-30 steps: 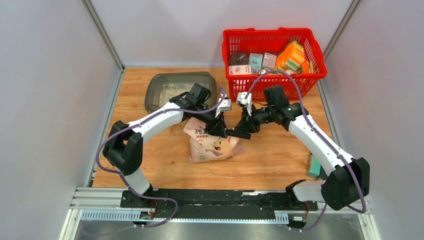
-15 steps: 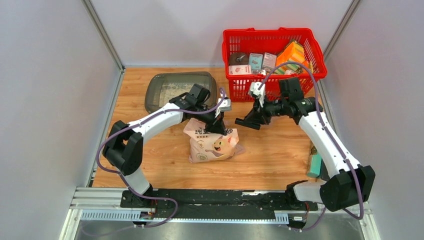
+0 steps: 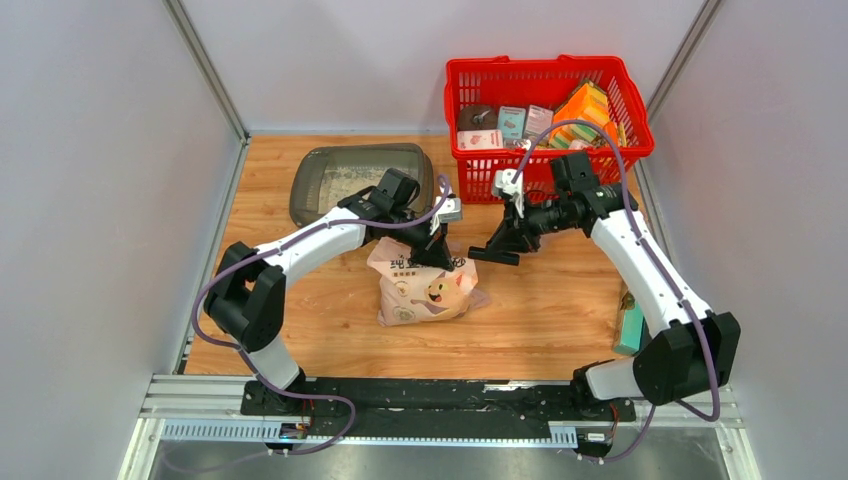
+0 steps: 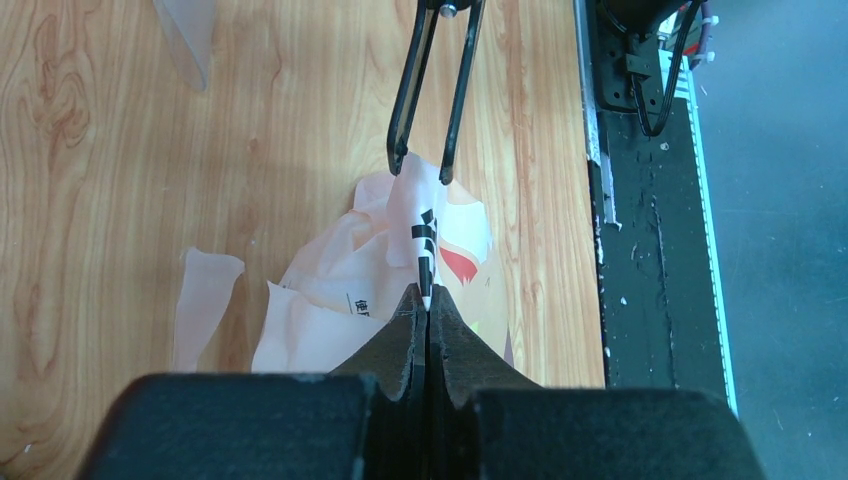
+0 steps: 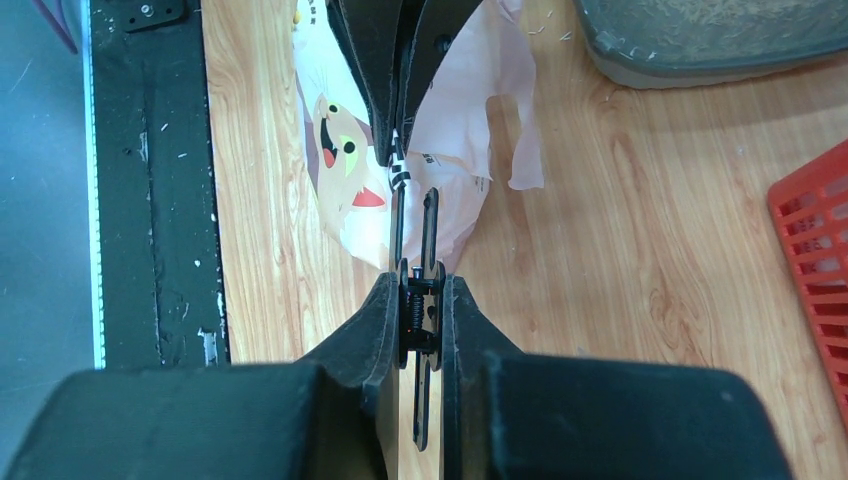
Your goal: Fill the litter box with clean litter
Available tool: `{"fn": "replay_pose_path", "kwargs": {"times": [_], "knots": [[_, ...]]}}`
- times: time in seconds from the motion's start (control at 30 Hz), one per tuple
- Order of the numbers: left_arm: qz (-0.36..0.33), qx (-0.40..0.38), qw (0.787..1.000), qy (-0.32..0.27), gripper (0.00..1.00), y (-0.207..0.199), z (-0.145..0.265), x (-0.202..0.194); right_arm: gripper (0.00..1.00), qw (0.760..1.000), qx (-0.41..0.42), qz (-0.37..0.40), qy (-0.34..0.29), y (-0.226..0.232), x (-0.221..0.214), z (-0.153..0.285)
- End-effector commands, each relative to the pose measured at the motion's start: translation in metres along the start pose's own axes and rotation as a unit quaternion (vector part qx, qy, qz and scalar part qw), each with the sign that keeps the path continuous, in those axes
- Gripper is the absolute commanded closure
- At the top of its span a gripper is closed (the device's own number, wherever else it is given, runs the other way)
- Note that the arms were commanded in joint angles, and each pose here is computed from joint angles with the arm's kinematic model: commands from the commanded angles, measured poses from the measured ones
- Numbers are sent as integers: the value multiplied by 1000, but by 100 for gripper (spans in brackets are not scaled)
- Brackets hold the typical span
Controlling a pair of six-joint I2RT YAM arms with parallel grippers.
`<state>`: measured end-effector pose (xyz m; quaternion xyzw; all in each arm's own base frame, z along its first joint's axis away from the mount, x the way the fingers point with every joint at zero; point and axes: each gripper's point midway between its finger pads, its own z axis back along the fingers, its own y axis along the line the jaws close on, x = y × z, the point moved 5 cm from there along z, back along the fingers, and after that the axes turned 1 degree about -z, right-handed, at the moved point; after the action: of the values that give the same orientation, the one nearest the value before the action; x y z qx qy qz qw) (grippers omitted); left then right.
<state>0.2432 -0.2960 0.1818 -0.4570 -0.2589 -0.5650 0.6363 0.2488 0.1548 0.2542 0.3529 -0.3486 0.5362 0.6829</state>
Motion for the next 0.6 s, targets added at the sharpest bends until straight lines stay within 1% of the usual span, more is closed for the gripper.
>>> {"fn": "replay_pose_path", "kwargs": {"times": [0.0,0.17,0.37,0.4,0.47,0.5,0.57], "knots": [[-36,-5,999,-25,100,-7,4,16,100,999,21,28,-11,2,11,2],[-35,-7,999,-25,100,-7,4,17,100,999,16,32,-7,-4,8,-2],[-35,-9,999,-27,100,-7,3,17,100,998,39,39,2,-2,5,-14],[-34,-11,999,-26,98,-8,3,17,100,998,42,44,4,-1,4,-16],[-34,-11,999,-26,86,-7,3,17,100,998,53,45,6,3,3,-23],[-36,-8,999,-25,76,-7,4,18,100,998,54,43,6,3,4,-25],[-37,-9,999,-22,71,-9,5,17,100,997,58,46,7,5,3,-28]]}}
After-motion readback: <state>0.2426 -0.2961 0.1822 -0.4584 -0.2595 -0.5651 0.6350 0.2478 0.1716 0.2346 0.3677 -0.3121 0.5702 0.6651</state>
